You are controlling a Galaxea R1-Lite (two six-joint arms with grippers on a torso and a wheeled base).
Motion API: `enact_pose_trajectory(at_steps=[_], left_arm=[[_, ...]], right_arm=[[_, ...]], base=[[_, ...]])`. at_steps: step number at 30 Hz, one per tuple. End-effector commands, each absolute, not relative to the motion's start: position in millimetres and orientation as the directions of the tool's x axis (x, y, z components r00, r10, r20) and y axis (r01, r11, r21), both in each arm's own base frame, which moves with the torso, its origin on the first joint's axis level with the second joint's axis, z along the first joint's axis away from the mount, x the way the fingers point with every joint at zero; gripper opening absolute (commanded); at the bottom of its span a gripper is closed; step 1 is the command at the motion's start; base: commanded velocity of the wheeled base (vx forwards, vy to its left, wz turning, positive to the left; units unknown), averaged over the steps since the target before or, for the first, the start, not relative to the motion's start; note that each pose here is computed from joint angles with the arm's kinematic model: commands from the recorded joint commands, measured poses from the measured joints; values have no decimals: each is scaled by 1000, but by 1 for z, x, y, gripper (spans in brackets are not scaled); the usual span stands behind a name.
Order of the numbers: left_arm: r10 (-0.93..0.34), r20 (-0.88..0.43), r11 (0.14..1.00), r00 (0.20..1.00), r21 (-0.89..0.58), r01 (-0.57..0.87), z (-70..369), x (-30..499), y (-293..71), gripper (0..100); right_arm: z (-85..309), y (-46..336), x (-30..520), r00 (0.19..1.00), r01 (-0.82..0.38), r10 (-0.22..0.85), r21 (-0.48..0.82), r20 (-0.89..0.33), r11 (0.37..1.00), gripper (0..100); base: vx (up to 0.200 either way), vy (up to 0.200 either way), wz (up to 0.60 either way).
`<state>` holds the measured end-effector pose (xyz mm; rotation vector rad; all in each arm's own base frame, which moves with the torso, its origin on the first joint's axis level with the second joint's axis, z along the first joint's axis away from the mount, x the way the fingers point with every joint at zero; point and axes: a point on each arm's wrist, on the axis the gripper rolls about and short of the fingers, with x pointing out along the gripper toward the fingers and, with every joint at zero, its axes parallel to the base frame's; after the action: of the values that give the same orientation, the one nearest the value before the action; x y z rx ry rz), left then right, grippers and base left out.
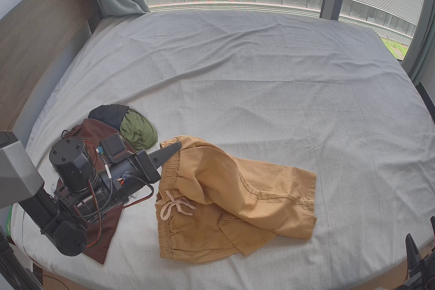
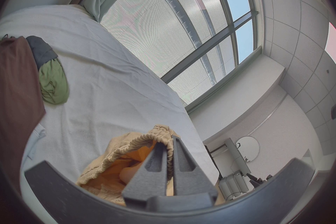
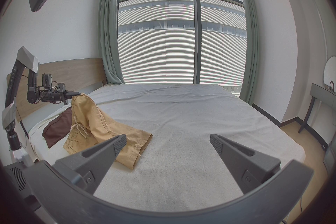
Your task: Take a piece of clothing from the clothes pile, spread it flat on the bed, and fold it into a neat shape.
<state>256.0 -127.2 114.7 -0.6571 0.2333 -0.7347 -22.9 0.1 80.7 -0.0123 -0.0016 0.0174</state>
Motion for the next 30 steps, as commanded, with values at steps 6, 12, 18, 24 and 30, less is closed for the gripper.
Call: enact_pose_trajectory(at_steps=[6, 12, 18, 24, 30], left_arm=[[-633, -37, 663, 773, -541, 517, 102, 259, -95, 0], [-616, -117, 742, 779, -418, 524, 84, 256, -79, 0], [-596, -150, 782, 789, -335, 526, 73, 262, -66, 0], [-557, -168, 809, 813, -333, 485, 68, 266, -54, 0], [-550, -176, 813, 816, -336, 476, 67, 265, -52, 0]], right_arm=[[75, 0, -23, 1000, -21, 21, -12, -2, 1000, 100], [75, 0, -23, 1000, -21, 21, -14, -2, 1000, 100], [75, 0, -23, 1000, -22, 21, -14, -3, 1000, 100], [76, 0, -23, 1000, -21, 21, -15, -2, 1000, 100], [75, 0, -23, 1000, -22, 21, -15, -3, 1000, 100]], base=[[0, 0, 0], [0, 0, 0], [0, 0, 0], [0, 0, 0], [0, 0, 0]])
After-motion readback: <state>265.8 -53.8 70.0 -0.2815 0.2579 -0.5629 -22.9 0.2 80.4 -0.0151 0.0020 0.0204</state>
